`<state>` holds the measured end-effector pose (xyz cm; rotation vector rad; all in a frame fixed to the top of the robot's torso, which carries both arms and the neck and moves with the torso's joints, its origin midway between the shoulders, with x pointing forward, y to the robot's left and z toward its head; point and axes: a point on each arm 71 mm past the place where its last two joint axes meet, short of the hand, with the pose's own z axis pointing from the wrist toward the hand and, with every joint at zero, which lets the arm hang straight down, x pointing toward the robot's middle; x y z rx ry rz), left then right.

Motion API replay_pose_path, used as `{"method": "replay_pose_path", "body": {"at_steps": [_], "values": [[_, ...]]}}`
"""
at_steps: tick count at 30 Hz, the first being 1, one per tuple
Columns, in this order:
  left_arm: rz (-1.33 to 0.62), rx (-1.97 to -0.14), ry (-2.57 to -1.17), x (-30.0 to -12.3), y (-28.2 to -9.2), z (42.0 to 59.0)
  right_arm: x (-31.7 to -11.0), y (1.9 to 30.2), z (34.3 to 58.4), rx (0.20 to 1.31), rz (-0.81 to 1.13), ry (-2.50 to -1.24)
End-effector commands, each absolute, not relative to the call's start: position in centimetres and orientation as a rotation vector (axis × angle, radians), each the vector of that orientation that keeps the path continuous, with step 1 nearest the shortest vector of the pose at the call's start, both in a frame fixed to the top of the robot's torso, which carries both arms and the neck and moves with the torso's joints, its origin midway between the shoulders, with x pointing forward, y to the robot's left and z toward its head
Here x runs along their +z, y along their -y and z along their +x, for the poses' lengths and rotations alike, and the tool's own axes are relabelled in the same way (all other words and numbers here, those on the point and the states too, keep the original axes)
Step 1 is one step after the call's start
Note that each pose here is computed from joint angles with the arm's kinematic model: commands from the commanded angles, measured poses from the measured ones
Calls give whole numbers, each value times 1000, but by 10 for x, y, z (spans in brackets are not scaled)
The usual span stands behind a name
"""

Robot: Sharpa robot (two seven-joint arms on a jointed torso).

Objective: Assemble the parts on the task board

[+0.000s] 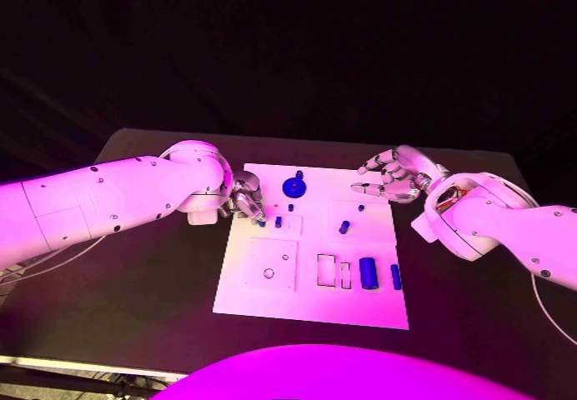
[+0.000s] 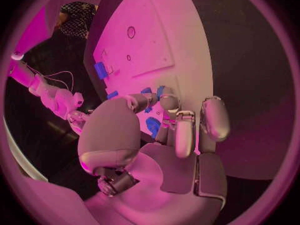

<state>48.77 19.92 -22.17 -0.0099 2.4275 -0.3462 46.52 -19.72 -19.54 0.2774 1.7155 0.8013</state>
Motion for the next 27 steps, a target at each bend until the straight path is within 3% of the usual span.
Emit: {"method": "replay_pose_path", "body": {"at_steps": [1, 27], "values": [[28, -340, -2459, -229, -197, 484, -195, 197, 465, 809, 264, -1715], [36, -339, -2476, -234, -195, 481, -195, 198, 465, 807, 265, -1714]]}}
